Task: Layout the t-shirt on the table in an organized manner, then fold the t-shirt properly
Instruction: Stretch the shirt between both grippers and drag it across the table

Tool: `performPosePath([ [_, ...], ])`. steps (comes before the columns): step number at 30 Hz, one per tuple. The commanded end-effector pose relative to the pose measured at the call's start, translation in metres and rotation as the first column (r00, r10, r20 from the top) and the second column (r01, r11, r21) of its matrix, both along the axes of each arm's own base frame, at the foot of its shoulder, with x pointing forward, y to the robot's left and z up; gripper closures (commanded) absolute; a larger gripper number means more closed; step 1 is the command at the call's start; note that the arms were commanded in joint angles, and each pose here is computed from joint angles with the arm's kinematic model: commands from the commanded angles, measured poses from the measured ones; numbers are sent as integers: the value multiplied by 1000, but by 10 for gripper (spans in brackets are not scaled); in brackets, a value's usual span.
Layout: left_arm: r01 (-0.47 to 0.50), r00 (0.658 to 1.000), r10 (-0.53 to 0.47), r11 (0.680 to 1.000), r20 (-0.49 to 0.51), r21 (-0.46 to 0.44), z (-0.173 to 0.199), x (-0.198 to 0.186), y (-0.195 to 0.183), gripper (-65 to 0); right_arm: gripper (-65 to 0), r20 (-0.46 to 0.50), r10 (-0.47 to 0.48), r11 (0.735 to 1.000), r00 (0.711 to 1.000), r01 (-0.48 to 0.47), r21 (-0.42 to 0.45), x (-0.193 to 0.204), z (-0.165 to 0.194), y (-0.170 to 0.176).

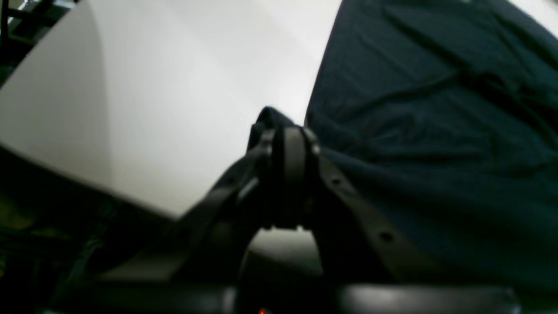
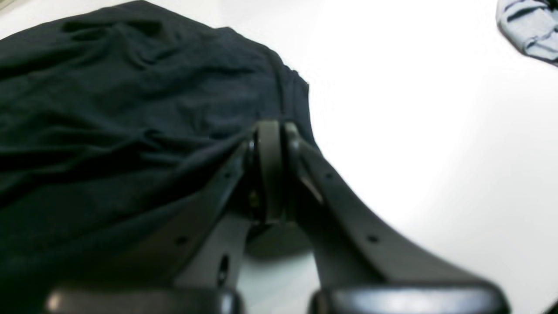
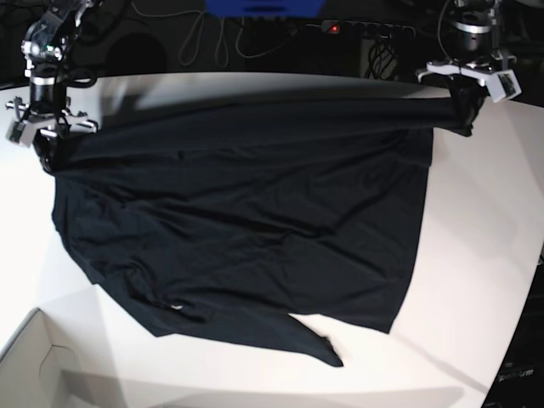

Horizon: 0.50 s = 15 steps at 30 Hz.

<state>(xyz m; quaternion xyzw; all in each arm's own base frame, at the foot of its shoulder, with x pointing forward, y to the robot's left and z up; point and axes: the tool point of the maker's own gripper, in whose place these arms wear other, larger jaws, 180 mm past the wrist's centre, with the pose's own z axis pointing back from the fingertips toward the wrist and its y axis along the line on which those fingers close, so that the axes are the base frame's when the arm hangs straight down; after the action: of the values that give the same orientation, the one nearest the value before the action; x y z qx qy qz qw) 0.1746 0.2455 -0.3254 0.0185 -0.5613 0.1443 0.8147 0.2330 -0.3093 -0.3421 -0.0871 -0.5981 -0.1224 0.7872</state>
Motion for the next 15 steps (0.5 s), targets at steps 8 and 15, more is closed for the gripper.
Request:
performPosePath([
  [8, 24, 999, -26, 999, -37, -36, 0, 29, -6, -1, 0, 47, 2, 1000, 999, -2, 8, 28, 18, -2],
  [15, -25, 997, 17, 994, -74, -106, -6, 41, -9, -1, 0, 48, 14, 999, 999, -15, 32, 48, 13, -3],
])
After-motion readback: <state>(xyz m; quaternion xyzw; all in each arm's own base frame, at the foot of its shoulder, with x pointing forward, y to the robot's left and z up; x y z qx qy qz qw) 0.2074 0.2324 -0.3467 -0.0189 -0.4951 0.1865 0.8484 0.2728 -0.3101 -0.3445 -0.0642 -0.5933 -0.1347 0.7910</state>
